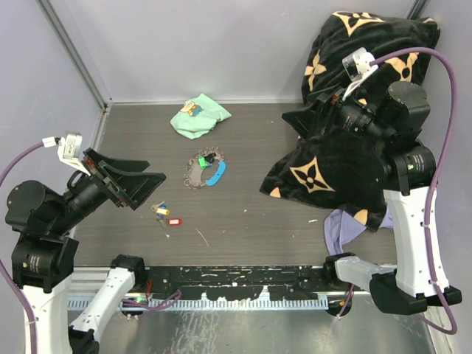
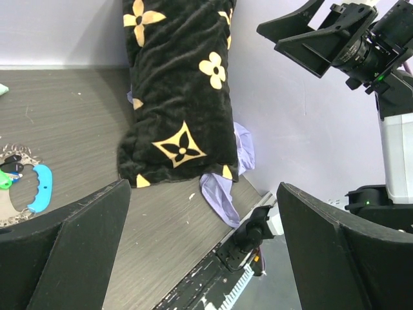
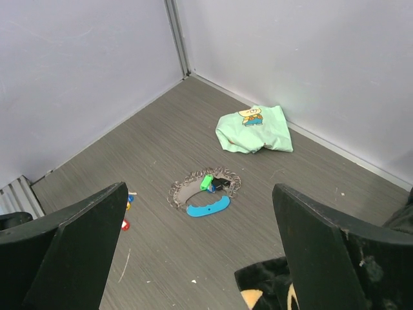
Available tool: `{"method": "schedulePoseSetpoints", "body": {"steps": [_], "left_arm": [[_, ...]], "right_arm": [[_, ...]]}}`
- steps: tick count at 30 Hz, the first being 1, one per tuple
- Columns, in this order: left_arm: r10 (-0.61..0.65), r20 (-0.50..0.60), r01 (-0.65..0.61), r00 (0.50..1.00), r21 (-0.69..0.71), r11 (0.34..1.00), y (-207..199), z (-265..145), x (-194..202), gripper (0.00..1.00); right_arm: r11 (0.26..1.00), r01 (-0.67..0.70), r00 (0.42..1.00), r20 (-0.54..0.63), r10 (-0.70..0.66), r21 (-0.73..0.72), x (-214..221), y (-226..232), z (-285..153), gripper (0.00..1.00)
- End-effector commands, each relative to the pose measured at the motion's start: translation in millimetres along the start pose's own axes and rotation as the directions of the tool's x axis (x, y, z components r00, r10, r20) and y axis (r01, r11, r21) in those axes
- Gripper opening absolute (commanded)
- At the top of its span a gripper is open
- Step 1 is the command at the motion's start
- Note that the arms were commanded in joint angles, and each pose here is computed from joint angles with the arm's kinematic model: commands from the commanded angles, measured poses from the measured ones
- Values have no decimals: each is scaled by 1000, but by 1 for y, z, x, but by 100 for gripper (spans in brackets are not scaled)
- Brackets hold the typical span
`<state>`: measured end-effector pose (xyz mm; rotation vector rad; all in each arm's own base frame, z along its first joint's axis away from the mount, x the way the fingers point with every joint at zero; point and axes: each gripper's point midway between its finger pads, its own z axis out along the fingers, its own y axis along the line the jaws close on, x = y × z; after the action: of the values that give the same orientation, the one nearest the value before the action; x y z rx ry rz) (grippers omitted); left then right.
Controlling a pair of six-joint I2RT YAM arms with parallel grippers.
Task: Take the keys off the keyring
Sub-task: Reset both arms
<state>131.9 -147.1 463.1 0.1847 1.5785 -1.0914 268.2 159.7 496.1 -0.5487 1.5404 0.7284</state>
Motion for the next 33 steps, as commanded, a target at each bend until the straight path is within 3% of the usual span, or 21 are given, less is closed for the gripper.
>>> {"method": "schedulePoseSetpoints", "body": {"steps": [1, 33], "left_arm": [[49, 19, -49, 999, 12, 999, -3, 2, -8, 98], [92, 21, -92, 996, -7, 996, 3, -2, -2, 98]], "right_arm": [[999, 41, 997, 63, -42, 19, -16, 3, -9, 100], [997, 73, 995, 70, -75, 36, -18, 2, -16, 100]]}}
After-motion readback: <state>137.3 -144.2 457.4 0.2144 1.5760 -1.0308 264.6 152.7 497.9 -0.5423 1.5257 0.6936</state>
